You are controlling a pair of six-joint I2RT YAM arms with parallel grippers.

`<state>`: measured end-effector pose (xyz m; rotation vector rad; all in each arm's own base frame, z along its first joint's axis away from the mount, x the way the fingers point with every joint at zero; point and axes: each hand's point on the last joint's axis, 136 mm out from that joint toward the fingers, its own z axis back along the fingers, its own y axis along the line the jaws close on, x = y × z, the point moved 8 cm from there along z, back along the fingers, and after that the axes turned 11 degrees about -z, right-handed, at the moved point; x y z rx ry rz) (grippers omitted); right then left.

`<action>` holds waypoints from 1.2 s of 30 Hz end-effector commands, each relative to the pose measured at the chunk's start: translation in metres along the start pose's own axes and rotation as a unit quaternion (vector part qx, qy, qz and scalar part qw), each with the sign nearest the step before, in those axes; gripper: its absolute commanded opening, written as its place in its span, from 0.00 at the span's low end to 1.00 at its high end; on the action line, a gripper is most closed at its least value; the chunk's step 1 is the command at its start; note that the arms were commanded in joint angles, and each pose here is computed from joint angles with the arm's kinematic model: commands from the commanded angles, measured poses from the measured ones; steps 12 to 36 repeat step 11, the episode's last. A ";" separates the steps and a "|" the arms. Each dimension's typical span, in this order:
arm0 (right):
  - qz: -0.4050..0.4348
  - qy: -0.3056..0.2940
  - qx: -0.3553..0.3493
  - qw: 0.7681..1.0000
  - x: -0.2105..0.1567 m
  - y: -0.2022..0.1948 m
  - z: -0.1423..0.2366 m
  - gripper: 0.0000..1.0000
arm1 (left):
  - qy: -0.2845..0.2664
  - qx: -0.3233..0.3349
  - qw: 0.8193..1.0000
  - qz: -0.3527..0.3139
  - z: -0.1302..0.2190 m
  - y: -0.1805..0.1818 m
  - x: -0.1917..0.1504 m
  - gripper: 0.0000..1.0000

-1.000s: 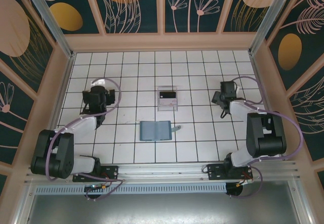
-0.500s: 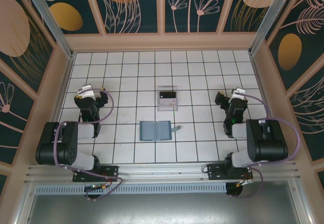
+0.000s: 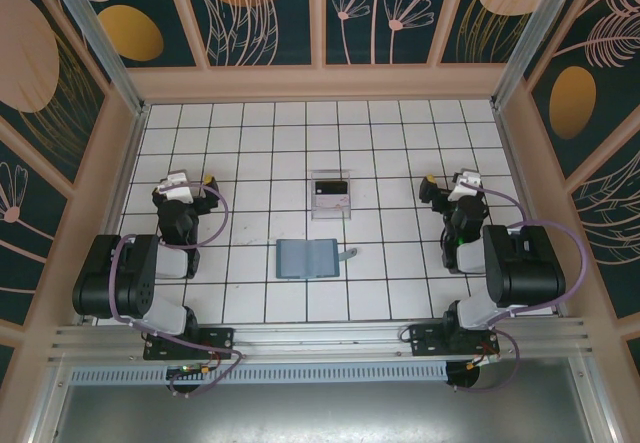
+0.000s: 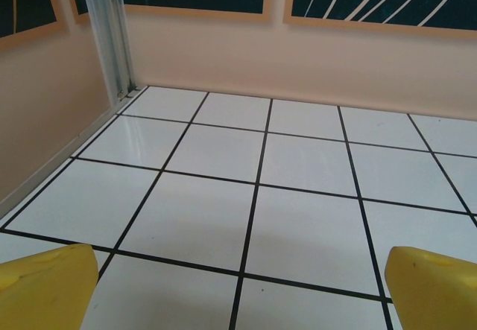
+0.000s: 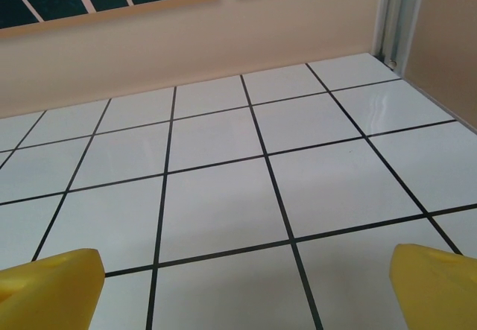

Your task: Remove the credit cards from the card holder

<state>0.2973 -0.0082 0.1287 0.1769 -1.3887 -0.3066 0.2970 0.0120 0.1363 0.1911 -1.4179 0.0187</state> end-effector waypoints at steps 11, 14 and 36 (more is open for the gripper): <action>0.018 -0.020 0.033 0.999 0.003 0.005 0.007 0.99 | -0.022 -0.007 1.000 -0.004 0.000 0.000 0.007 0.99; 0.018 -0.020 0.033 0.999 0.003 0.005 0.007 0.99 | -0.022 -0.007 1.000 -0.004 0.000 0.000 0.007 0.99; 0.018 -0.020 0.033 0.999 0.003 0.005 0.007 0.99 | -0.022 -0.007 1.000 -0.004 0.000 0.000 0.007 0.99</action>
